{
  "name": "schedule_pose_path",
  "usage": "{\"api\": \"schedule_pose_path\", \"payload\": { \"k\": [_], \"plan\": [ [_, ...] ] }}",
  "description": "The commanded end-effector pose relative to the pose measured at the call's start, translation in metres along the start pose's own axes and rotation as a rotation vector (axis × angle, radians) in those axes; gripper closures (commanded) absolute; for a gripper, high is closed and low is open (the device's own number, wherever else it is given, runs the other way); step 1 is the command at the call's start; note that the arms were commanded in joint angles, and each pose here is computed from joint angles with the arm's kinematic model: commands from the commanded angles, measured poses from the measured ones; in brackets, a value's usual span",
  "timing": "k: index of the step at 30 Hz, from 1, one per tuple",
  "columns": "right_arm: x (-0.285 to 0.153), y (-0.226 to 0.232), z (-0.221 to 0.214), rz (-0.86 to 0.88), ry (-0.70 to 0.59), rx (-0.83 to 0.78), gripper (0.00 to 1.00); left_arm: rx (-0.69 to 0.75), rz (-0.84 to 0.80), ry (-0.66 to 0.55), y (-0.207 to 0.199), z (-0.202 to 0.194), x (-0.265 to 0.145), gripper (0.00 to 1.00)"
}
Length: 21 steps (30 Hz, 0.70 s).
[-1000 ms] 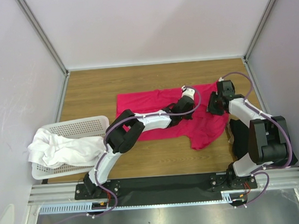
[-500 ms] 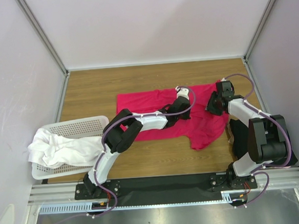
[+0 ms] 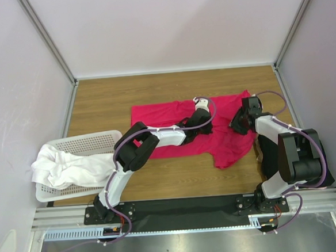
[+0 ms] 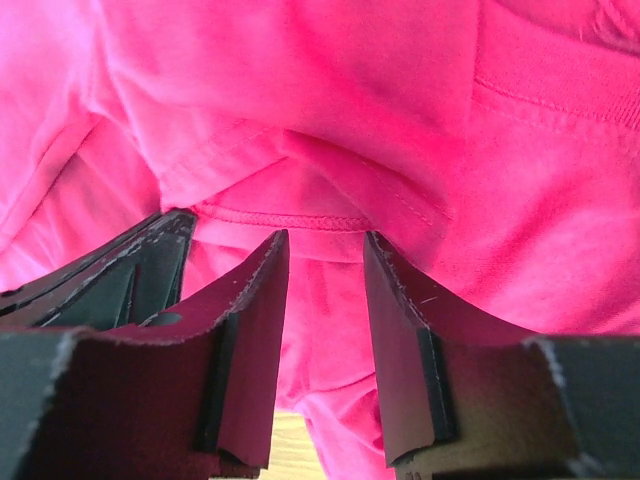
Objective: Fold and stack the t-shirts
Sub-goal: Fold the tshirt
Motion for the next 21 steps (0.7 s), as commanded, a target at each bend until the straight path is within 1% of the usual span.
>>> {"api": "schedule_pose_path", "payload": {
  "k": [1,6,8,11,13,16,21],
  "plan": [
    [0.003,0.004,0.000,0.019,-0.053,0.087,0.58,-0.048,-0.056,-0.069,-0.009,0.029,-0.014,1.00],
    [0.000,0.005,0.002,0.030,-0.099,0.149,0.53,-0.052,-0.055,-0.066,-0.007,0.027,-0.013,1.00],
    [-0.001,0.006,0.003,0.036,-0.107,0.170,0.52,-0.053,-0.052,-0.070,-0.006,0.027,-0.013,1.00],
    [-0.002,0.003,0.004,0.047,-0.128,0.245,0.52,-0.047,-0.054,-0.074,-0.006,0.028,-0.014,1.00],
    [-0.002,0.003,0.007,0.068,-0.149,0.301,0.52,-0.047,-0.055,-0.073,-0.006,0.027,-0.014,1.00],
    [0.001,0.000,0.007,0.072,-0.146,0.347,0.52,-0.050,-0.055,-0.072,-0.005,0.026,-0.014,1.00],
    [0.004,-0.005,0.006,0.071,-0.142,0.390,0.57,-0.049,-0.055,-0.075,-0.005,0.026,-0.014,1.00]
  ]
}}
Point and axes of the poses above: each gripper's point midway between its finger pads, its own x axis out along the fingers, its own y axis along the line the jaws close on, z = x × y, the point moved 10 cm from there along -x, back along the fingers, and after that the axes turned 3 degrees about x, right-handed, at the moved point
